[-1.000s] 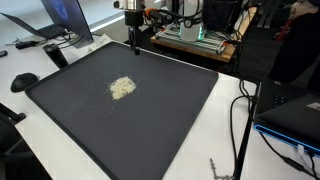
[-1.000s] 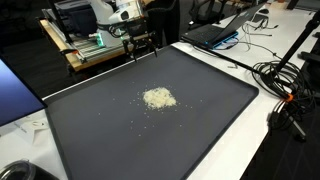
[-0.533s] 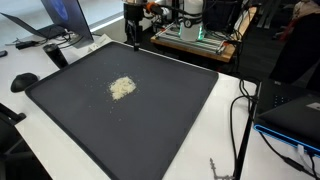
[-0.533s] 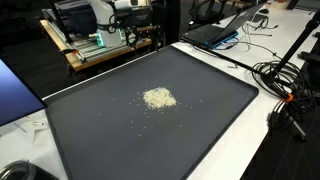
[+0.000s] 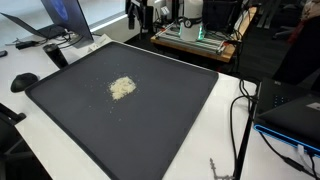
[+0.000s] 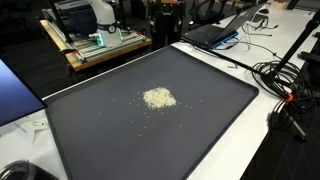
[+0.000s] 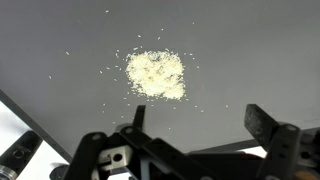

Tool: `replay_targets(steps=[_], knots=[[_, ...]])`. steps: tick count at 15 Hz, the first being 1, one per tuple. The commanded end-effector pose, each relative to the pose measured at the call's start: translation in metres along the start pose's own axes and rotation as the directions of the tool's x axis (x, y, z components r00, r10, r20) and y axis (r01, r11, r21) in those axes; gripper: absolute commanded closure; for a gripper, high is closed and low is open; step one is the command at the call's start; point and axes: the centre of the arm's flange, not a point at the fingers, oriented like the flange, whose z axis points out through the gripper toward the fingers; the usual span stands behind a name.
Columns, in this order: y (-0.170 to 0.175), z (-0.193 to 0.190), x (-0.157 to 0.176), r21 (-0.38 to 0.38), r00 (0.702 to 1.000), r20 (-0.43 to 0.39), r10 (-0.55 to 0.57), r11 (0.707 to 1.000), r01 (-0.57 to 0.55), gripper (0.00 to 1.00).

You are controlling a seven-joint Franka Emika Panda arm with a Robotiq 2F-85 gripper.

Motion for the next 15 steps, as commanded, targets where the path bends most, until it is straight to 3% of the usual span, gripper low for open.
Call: replay_targets(steps=[1, 7, 13, 15], knots=[[-0.046, 0.005, 0.029, -0.069, 0.999, 0.042, -0.013, 0.997, 0.016, 0.00], [-0.074, 0.058, 0.065, -0.147, 0.991, 0.135, 0.009, 0.989, 0.011, 0.00], [-0.053, 0.122, 0.093, -0.091, 0.982, 0.189, -0.030, 0.995, 0.048, 0.00], [-0.038, 0.138, 0.096, -0.053, 0.985, 0.163, -0.064, 0.996, 0.074, 0.00]])
